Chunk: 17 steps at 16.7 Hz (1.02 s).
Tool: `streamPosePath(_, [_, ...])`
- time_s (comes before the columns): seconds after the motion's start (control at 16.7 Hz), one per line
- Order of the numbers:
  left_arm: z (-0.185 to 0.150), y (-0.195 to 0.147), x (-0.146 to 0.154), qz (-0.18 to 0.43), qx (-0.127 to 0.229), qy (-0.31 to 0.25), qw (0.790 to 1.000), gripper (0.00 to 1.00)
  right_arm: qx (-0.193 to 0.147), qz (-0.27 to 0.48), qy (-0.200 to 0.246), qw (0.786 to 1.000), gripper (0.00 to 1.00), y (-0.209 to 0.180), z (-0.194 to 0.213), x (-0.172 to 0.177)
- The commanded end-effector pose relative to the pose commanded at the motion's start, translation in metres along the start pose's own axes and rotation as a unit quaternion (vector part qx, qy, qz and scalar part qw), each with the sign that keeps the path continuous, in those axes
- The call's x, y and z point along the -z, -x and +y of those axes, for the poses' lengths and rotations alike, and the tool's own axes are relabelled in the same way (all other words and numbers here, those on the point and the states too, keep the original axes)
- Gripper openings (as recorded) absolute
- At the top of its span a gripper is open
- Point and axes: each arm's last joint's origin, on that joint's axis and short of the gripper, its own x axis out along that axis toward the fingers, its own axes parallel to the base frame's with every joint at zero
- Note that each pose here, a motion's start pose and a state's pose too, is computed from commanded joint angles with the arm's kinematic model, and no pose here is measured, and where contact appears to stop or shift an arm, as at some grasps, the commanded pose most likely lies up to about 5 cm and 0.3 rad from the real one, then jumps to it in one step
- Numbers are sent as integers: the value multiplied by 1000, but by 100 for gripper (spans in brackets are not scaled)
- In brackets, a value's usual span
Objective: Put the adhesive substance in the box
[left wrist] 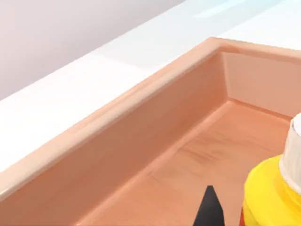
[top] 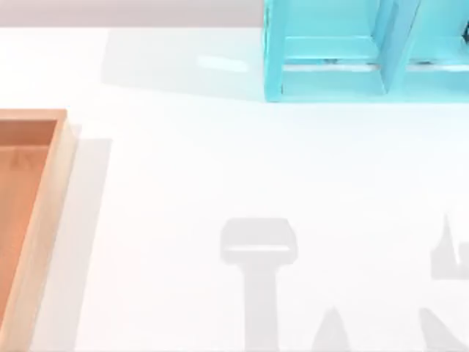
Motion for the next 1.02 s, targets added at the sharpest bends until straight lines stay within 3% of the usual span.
streamPosePath(0.48, [-22, -37, 5, -55, 40, 104, 992, 0, 0, 0, 0, 1000, 100, 0, 0, 0])
streamPosePath(0.78, [-24, -38, 6, -56, 43, 111, 991, 0, 0, 0, 0, 1000, 100, 0, 0, 0])
streamPosePath(1.02, [-24, -38, 6, -56, 43, 111, 991, 30, 0, 0, 0, 1000, 100, 0, 0, 0])
